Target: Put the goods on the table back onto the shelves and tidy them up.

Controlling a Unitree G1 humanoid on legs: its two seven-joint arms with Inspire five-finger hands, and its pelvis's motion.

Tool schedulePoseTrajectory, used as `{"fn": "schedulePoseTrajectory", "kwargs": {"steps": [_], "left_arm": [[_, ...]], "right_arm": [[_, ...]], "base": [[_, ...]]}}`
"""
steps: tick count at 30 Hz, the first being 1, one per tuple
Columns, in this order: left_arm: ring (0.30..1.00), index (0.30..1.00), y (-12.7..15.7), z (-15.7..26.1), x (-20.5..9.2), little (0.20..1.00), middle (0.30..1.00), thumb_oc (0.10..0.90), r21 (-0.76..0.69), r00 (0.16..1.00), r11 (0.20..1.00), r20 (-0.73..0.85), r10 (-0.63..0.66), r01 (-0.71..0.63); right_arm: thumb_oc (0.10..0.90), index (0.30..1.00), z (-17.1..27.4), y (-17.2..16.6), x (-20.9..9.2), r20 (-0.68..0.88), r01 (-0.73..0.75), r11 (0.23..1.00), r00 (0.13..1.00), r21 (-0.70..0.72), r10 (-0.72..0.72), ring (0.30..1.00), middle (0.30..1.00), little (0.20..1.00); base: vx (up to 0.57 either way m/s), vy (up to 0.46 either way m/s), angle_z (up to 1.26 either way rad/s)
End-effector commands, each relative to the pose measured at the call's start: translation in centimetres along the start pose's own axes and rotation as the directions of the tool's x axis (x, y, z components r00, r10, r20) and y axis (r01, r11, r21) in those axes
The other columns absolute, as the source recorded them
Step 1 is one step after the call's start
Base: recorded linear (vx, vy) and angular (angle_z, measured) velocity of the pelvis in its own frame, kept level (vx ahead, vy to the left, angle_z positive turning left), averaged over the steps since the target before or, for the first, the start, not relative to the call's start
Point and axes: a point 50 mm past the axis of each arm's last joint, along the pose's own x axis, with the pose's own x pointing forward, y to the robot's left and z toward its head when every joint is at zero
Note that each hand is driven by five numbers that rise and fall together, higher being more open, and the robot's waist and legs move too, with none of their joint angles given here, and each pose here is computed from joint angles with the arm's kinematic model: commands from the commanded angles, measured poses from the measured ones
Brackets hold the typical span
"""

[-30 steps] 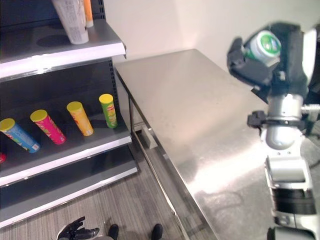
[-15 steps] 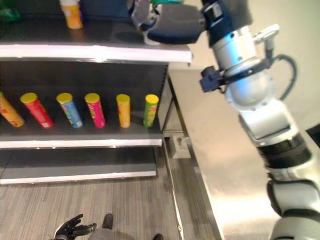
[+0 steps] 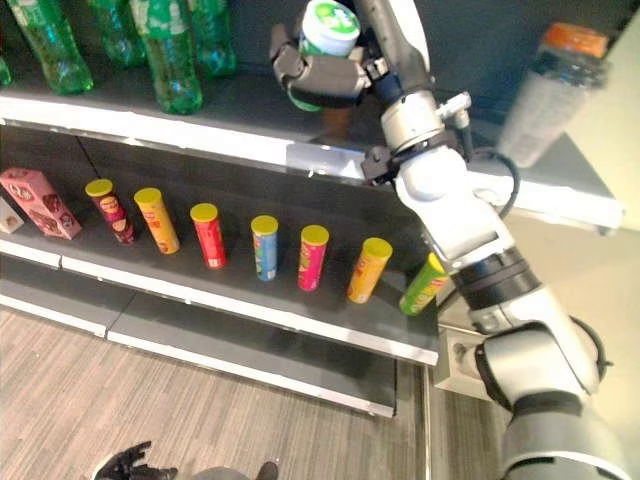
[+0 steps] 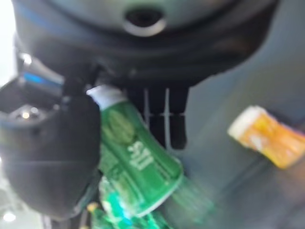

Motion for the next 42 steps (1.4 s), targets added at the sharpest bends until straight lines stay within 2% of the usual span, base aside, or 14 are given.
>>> {"fn": "schedulePoseTrajectory", "kwargs": {"steps": [1,3,9,18,28,42], "left_arm": [[0.9,0.9,0.1,2.7,0.4,0.9,0.9,0.8,0.054,0.994,0.998,0.111,-0.021,0.015],[0.9,0.9,-0.5,2.6,0.5,0.9,0.9,0.8,0.022,0.994,1.0,0.105,-0.022,0.02],[0.9,0.9,-1.2,1.2,0.3,0.9,0.9,0.8,0.051,0.998,0.998,0.056,-0.042,0.04],[0.9,0.9,-1.2,0.5,0.2,0.9,0.9,0.8,0.063,0.999,0.997,0.029,-0.036,0.034],[0.9,0.9,-1.0,0.4,0.1,0.9,0.9,0.8,0.044,0.999,0.999,0.034,-0.02,0.018],[0.9,0.9,-1.2,0.0,0.0,0.9,0.9,0.8,0.051,0.999,0.998,0.024,-0.025,0.023]], "right_arm": [[0.4,0.3,6.0,-4.4,3.6,0.209,0.151,0.986,0.969,-0.065,-0.134,0.3,0.3,0.3],[0.4,0.3,5.8,-4.5,4.2,0.183,0.156,0.985,0.973,-0.078,-0.14,0.3,0.3,0.3],[0.4,0.3,5.0,-5.0,4.2,0.151,0.17,0.978,0.977,-0.123,-0.151,0.3,0.3,0.3],[0.4,0.3,5.2,-4.9,3.6,0.177,0.155,0.979,0.975,-0.13,-0.131,0.3,0.3,0.3],[0.4,0.3,4.6,-2.8,3.2,0.155,0.008,0.989,0.988,-0.145,0.015,0.3,0.3,0.3],[0.4,0.3,3.1,-1.0,3.6,0.075,-0.096,0.988,0.992,-0.118,0.105,0.3,0.3,0.3]], "base": [[0.1,-0.099,0.35],[0.16,-0.129,0.69],[0.08,-0.087,0.32],[0.02,-0.032,0.06],[0.01,-0.024,-0.11],[0.0,-0.006,-0.03]]}}
